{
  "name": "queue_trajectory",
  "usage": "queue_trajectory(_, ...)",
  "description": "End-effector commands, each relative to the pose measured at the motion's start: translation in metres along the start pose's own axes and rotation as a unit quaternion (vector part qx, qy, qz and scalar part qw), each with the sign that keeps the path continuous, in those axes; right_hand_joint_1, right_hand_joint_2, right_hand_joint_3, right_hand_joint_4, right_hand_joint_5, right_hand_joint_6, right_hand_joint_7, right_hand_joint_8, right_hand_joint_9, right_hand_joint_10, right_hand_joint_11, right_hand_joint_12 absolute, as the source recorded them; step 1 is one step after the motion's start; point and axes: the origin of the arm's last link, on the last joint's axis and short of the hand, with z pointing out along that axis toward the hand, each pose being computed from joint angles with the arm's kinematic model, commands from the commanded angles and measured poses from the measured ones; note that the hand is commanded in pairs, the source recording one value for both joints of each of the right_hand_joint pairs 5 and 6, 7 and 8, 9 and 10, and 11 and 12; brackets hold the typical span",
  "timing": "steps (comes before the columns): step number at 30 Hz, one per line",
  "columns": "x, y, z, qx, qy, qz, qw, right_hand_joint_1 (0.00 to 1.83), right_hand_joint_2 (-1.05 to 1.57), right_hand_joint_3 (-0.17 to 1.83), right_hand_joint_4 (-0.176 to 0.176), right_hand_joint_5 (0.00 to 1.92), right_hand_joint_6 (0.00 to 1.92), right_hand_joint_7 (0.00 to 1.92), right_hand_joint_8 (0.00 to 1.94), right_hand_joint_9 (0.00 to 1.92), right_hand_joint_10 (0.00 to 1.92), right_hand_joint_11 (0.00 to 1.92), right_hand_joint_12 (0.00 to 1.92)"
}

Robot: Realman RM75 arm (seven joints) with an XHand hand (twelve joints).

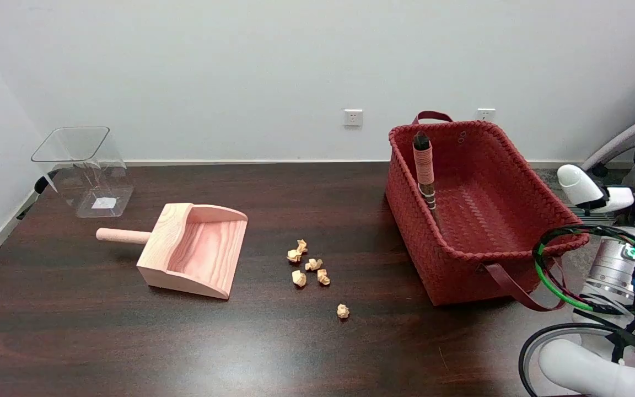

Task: Pick up the broom.

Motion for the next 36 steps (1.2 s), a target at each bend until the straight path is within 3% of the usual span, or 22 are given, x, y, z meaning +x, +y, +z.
queue_trajectory(1,0.0,-0.003,-0.002,0.006,0.004,0.007,1.0,0.93,-0.41,1.03,0.0,0.1,0.1,0.0,0.0,0.1,0.1,0.1,0.1)
queue_trajectory(12,0.006,-0.003,-0.001,0.013,0.025,0.0,1.0,0.94,-0.39,1.01,0.0,0.11,0.11,0.0,0.0,0.11,0.11,0.11,0.11)
queue_trajectory(23,-0.006,-0.01,-0.017,-0.016,0.0,0.027,0.999,0.96,-0.35,0.97,0.0,0.11,0.11,0.0,0.0,0.11,0.11,0.11,0.11)
queue_trajectory(36,-0.027,-0.02,-0.014,-0.031,-0.023,-0.042,0.998,0.98,-0.36,1.02,0.0,0.11,0.11,0.0,0.0,0.11,0.11,0.11,0.11)
